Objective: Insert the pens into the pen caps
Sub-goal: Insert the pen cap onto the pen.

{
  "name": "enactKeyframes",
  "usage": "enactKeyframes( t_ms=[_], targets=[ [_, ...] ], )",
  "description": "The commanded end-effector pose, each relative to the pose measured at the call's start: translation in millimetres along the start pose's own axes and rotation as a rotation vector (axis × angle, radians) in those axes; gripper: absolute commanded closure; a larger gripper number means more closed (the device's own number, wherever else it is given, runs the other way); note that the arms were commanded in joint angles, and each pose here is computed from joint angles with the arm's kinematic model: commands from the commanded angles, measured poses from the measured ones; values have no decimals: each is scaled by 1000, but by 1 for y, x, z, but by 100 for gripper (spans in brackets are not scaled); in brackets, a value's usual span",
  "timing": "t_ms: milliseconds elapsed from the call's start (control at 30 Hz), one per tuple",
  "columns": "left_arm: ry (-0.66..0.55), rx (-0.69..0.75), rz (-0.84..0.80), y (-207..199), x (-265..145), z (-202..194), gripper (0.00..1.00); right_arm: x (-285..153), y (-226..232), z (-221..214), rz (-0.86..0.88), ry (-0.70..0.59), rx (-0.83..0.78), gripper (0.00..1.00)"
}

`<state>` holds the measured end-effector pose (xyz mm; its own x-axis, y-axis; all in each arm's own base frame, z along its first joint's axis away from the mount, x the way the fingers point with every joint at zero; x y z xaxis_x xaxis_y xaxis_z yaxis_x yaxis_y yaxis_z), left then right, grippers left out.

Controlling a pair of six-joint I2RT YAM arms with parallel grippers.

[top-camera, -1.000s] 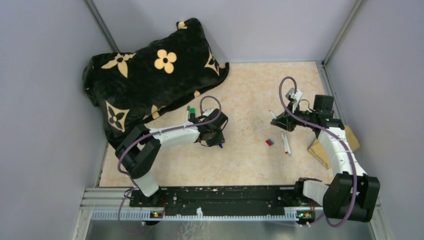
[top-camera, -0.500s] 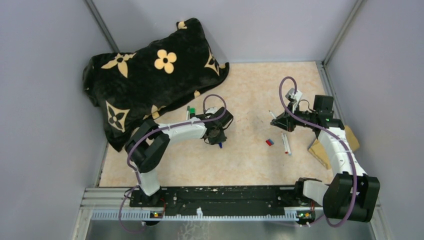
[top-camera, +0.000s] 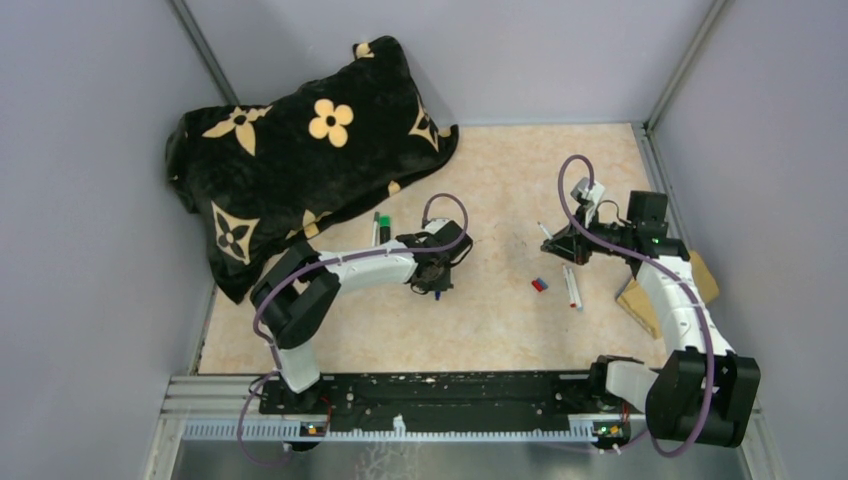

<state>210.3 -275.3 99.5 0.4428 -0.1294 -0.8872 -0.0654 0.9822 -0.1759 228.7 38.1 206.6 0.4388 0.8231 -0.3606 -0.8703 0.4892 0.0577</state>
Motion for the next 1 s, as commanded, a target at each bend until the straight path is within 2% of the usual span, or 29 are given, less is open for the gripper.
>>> enactKeyframes(
  t_ms=[0,100,267,467,533,800,967],
  targets=[
    [120,216,134,42,-1,-28,87,-5,2,20,9,-52,-87,100],
    [131,252,110,45,-6,-30,83,-5,1,20,7,-52,-89,100],
    [153,293,108,47,-3,-32,70,-5,2,20,9,-53,-86,100],
    [198,316,132,48,5,-36,66,-5,2,20,8,-53,-87,100],
    [203,320,134,48,6,-37,69,-5,2,21,8,-54,-87,100],
    [213,330,116,47,6,-38,99,-6,3,20,11,-55,-86,100],
    [113,300,13,32,-15,-20,100,-5,5,21,27,-67,-84,100]
  ],
)
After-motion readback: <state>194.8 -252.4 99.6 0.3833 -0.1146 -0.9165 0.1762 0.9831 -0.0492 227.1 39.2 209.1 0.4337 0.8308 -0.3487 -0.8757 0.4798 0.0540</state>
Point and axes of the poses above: each gripper's point midway between its finger pads, its own x axis out along the fingers, its own y axis along the line the jaws close on, z = x × y, the point moved 9 cm from there along -x, back along the fingers, and after that the axes turned 9 degrees about -x, right-handed, at the moved point
